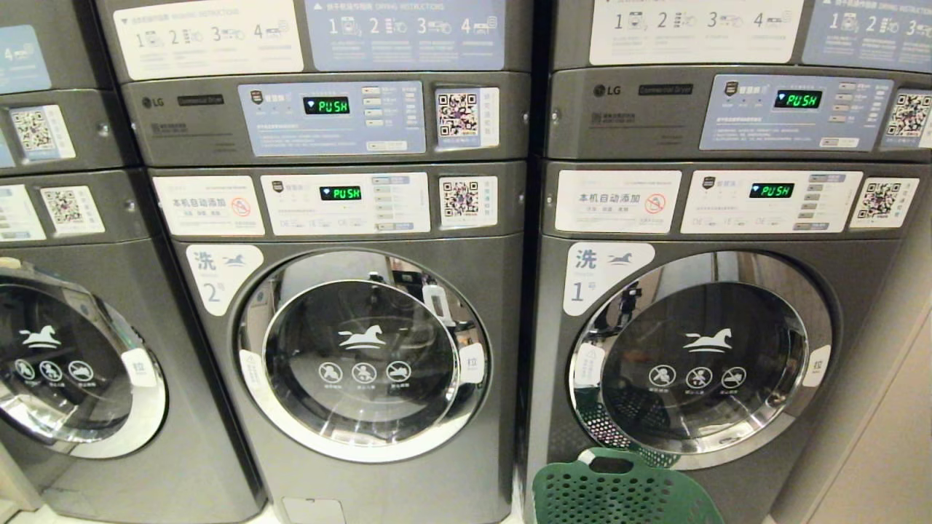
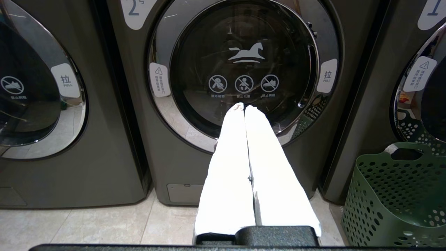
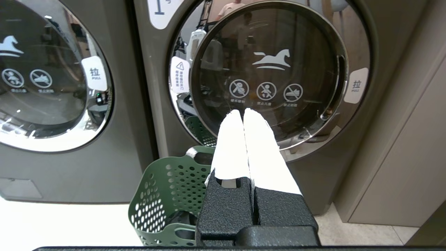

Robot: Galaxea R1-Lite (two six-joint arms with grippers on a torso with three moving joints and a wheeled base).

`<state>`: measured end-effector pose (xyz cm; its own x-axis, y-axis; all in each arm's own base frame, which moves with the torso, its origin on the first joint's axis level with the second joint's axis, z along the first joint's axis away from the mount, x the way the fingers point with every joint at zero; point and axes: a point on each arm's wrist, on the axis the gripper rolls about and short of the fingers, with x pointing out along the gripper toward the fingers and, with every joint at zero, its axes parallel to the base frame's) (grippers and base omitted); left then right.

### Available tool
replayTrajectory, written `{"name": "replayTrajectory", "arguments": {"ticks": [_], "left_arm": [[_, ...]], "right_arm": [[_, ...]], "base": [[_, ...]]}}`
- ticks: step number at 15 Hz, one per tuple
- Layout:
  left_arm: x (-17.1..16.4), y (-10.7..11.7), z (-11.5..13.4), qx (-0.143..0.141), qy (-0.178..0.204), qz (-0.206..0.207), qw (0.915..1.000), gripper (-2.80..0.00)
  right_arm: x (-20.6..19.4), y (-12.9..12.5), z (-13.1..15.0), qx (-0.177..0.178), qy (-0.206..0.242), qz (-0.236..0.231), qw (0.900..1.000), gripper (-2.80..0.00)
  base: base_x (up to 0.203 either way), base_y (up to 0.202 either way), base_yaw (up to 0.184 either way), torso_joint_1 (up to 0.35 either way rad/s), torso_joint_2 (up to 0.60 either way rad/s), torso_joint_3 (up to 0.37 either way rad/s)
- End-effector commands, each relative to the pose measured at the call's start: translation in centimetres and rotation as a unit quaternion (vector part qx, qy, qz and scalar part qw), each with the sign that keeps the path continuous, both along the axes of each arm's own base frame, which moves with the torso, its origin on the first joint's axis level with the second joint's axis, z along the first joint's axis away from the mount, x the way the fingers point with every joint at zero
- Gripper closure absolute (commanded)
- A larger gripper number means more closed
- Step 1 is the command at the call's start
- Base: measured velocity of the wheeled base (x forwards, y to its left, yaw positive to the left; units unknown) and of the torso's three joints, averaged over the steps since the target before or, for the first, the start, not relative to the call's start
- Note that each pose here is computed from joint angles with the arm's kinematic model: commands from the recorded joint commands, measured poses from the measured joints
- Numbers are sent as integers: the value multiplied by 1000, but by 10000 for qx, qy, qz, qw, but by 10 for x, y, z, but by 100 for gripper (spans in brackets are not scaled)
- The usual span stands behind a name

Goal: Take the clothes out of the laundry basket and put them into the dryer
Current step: Take the clothes out of the basket

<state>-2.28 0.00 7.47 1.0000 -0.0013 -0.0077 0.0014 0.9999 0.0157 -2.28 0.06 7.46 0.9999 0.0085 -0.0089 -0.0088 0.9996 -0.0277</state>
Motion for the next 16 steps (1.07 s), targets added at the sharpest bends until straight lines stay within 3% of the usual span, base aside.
{"name": "replayTrajectory", "arguments": {"ticks": [1, 16], "left_arm": [[0, 0, 0, -2, 1, -1, 10000, 0], [0, 0, 0, -17, 0, -1, 10000, 0]], "right_arm": [[0, 0, 0, 24, 2, 3, 10000, 0], [0, 0, 0, 47, -6, -12, 10000, 0]], "base": [[0, 0, 0, 0, 0, 0], [0, 0, 0, 0, 0, 0]]}}
